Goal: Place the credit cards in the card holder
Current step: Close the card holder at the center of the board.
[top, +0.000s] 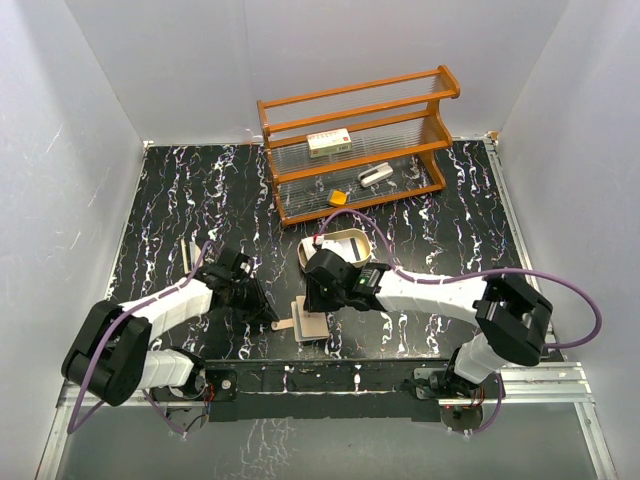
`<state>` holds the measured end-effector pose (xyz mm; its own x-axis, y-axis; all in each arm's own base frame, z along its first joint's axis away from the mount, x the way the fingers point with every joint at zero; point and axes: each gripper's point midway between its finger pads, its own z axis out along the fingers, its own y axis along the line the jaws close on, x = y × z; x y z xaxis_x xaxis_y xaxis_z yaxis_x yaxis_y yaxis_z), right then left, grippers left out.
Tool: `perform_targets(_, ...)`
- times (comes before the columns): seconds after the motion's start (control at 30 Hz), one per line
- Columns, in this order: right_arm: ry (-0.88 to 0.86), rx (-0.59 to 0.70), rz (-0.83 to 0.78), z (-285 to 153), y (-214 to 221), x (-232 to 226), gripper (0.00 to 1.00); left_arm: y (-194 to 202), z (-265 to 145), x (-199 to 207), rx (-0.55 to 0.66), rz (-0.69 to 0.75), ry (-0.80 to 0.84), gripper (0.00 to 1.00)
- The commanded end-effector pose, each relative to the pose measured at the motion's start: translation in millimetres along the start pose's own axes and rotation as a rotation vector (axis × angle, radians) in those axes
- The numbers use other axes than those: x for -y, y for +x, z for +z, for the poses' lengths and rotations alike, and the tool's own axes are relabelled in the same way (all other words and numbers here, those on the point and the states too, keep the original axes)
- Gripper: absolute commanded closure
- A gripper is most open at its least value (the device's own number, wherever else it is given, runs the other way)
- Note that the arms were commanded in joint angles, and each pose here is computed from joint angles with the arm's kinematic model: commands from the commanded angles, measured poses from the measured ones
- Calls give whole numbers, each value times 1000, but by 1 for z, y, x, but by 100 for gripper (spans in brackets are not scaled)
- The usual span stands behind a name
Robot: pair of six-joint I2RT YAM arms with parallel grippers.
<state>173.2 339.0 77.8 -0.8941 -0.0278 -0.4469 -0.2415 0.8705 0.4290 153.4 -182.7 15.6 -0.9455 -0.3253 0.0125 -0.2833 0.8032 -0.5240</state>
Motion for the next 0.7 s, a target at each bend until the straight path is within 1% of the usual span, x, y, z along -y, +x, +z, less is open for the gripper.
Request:
perform_targets(0.0, 11, 19, -7, 7, -1, 2, 79, -2, -4, -5, -8, 10, -61, 87)
perform_targets(0.13, 21, -11, -11, 17, 9, 8, 81, -3, -7, -10, -22, 24, -106, 84)
perform_targets(0.23, 11, -39, -13, 23, 16, 8, 81, -3, -10, -9, -14, 31, -106, 83)
perform_targets(0.3, 22, -61, -16, 27, 22, 11, 81, -6, -14, -10, -4, 37, -125, 83)
perform_targets(0.37, 39, -84, -20, 29, 27, 15, 81, -12, -23, -13, 28, 48, -182, 83)
perform_targets(0.47, 56, -92, -25, 29, 31, 18, 81, -16, -31, -10, 60, 50, -182, 83)
perform_targets(0.57, 64, -86, -20, 28, 33, 22, 81, -13, -29, -17, 45, 31, -209, 83)
perform_targets(0.67, 64, -90, -14, 28, 36, 23, 82, -12, -24, -25, 25, 20, -253, 85)
